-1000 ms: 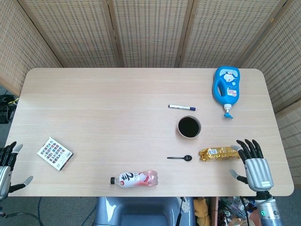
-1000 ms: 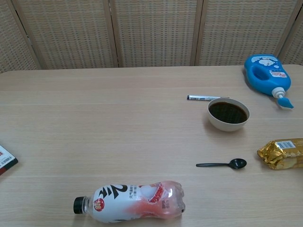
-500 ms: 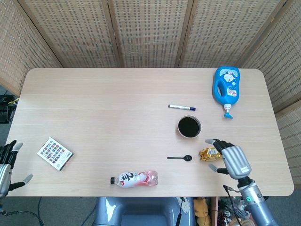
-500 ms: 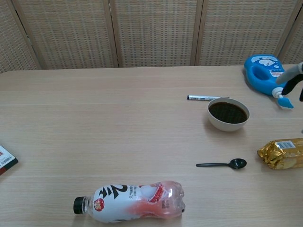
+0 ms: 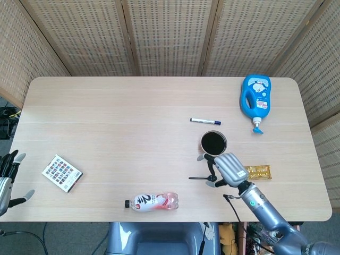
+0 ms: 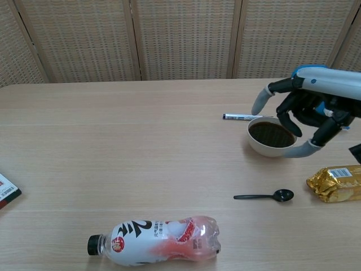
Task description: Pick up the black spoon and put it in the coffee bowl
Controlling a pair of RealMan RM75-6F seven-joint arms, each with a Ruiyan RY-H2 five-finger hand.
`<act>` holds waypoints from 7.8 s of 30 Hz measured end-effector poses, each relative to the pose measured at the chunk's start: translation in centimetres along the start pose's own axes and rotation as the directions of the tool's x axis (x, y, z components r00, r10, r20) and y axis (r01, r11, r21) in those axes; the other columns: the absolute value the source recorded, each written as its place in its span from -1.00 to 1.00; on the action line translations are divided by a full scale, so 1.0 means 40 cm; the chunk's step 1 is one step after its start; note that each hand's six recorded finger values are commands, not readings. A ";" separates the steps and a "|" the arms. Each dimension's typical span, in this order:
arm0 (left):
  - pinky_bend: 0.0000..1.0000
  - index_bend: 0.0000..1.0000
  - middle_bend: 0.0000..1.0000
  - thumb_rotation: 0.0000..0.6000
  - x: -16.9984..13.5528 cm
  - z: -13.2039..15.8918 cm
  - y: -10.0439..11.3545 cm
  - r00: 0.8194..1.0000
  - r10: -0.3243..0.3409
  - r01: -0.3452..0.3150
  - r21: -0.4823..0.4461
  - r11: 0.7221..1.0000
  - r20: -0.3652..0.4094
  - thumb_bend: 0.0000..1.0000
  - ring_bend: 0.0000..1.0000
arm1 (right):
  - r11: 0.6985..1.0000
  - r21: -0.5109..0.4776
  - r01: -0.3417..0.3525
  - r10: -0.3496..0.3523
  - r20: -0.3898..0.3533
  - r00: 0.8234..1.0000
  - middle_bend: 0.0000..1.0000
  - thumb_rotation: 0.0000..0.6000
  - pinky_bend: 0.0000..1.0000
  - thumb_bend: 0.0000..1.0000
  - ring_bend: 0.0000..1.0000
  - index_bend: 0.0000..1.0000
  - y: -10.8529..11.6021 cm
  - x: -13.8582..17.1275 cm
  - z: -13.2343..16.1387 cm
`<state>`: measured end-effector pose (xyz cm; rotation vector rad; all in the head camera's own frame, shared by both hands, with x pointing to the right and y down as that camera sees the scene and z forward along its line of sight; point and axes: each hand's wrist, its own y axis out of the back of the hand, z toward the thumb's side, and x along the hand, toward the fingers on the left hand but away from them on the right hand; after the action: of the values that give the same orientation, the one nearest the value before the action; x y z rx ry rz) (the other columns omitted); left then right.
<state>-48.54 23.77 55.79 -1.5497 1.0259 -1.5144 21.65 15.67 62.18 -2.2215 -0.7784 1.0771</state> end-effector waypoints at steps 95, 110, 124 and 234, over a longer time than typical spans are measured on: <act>-1.00 -1.00 -1.00 1.00 0.000 -0.061 0.015 0.998 0.026 -0.027 -0.013 1.000 -0.058 -0.64 -1.00 | 0.851 0.425 -0.308 0.247 0.193 0.949 0.99 1.00 1.00 -0.08 1.00 0.12 -0.299 -0.206 -0.011; -1.00 -1.00 -1.00 1.00 -0.002 -0.063 0.017 0.998 0.032 -0.033 -0.016 0.999 -0.058 -0.64 -1.00 | 0.829 0.452 -0.331 0.262 0.209 0.942 0.99 1.00 1.00 -0.08 1.00 0.12 -0.307 -0.210 -0.022; -1.00 -1.00 -1.00 1.00 -0.004 -0.059 0.017 0.999 0.034 -0.036 -0.039 0.999 -0.041 -0.64 -1.00 | 0.800 0.471 -0.372 0.296 0.229 0.927 0.99 1.00 1.00 -0.08 1.00 0.12 -0.322 -0.201 -0.033; -1.00 -1.00 -1.00 1.00 -0.019 -0.089 0.005 0.997 0.035 -0.039 -0.058 0.998 -0.067 -0.64 -1.00 | 0.892 0.319 -0.319 0.274 0.179 0.945 0.99 1.00 1.00 0.36 1.00 0.28 -0.224 -0.165 0.010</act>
<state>-52.11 24.48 55.46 -1.5218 1.1395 -1.5310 15.60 17.30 71.41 -2.0204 -0.2676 1.3973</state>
